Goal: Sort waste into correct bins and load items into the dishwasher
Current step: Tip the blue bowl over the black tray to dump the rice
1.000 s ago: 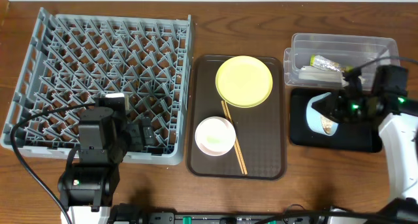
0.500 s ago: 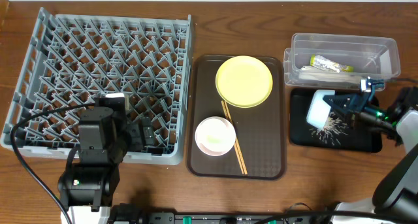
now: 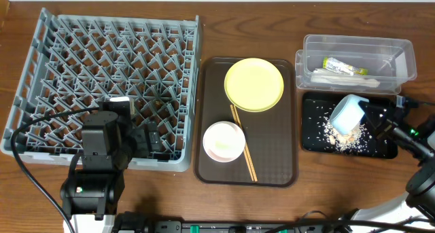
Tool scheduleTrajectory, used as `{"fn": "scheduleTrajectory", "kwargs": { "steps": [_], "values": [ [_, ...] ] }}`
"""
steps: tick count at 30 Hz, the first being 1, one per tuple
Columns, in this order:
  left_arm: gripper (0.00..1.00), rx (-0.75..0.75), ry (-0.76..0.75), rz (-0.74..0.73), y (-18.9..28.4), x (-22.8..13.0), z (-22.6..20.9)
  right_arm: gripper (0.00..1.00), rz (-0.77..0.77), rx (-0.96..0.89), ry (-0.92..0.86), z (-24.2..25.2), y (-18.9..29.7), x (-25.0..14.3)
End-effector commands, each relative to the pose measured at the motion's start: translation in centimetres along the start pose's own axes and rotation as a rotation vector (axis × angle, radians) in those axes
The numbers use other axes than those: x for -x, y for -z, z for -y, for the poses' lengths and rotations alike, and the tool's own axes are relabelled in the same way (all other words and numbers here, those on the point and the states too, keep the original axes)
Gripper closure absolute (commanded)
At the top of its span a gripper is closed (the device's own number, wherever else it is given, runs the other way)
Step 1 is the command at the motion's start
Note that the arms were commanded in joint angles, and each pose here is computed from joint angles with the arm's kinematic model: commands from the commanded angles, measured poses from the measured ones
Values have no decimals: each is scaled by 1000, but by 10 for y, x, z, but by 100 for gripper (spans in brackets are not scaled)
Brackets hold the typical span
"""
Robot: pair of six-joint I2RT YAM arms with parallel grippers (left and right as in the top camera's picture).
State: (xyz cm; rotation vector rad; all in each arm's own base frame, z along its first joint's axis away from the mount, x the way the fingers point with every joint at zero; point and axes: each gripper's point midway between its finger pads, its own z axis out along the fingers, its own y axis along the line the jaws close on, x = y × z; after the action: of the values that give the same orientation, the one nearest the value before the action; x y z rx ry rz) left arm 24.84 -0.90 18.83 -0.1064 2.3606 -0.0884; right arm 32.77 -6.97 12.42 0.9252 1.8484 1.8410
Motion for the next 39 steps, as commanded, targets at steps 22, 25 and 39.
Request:
{"fn": "scheduleTrajectory", "kwargs": {
  "steps": [22, 25, 39],
  "values": [
    [2, -2, 12, 25, 5, 9, 0, 99, -26, 36, 181, -6, -6, -12],
    [2, -2, 12, 25, 5, 9, 0, 99, -25, 56, 173, -10, -6, -14],
    [2, -2, 12, 25, 5, 8, 0, 99, -57, -71, 188, -10, -9, -30]
  ]
}}
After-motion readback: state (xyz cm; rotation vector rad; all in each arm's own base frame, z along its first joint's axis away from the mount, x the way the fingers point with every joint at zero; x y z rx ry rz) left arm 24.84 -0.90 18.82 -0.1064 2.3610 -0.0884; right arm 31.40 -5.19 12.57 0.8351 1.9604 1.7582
